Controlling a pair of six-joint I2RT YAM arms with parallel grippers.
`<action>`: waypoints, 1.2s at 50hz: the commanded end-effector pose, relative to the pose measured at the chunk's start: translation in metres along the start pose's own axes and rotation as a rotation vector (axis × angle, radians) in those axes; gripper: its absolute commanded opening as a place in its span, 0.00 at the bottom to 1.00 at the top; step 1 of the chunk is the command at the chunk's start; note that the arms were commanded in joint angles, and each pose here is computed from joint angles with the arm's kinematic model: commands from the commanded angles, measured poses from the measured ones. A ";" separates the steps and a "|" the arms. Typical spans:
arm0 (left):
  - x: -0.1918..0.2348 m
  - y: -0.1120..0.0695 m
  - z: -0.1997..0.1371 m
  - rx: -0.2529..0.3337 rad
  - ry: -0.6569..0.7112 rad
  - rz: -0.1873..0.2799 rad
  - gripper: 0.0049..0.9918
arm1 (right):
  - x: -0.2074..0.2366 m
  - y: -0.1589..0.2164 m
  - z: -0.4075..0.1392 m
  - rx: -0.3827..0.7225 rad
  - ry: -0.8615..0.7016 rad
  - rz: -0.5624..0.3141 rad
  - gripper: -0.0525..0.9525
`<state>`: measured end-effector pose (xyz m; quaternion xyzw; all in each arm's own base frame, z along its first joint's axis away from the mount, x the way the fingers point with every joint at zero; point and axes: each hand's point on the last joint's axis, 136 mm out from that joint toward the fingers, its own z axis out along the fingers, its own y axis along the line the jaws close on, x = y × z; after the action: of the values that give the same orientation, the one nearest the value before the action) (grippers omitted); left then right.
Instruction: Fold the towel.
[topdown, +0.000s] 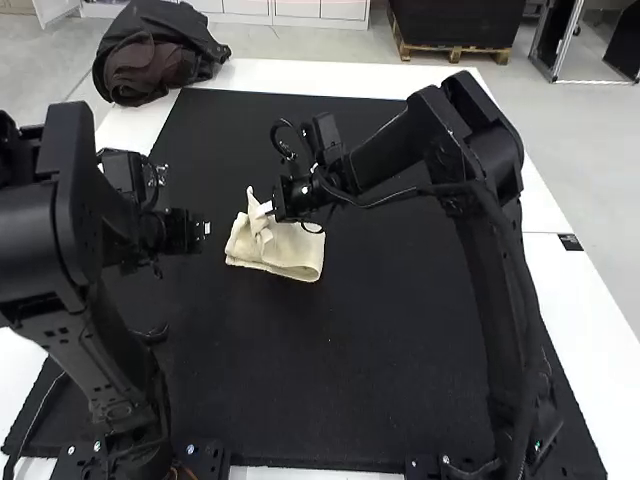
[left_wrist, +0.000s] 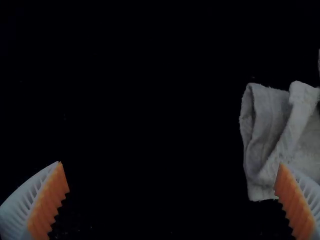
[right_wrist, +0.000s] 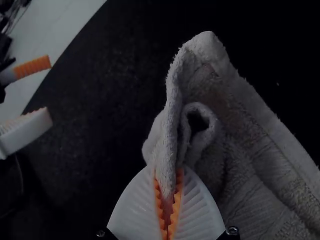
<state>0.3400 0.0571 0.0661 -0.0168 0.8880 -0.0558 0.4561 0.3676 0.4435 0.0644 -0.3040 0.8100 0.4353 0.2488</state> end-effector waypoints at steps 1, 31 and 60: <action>-0.004 0.003 -0.004 -0.013 -0.015 -0.008 0.98 | -0.018 0.021 0.002 -0.066 -0.023 0.002 0.15; -0.008 0.002 -0.010 -0.017 -0.025 -0.005 0.98 | -0.039 0.030 -0.027 -0.125 -0.079 0.013 0.03; -0.011 0.002 -0.010 -0.018 -0.035 -0.006 0.98 | -0.004 -0.002 -0.001 -0.101 -0.116 0.008 0.03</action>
<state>0.3377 0.0562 0.0738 -0.0188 0.8855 -0.0558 0.4608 0.3692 0.4401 0.0782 -0.2925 0.7703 0.4942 0.2772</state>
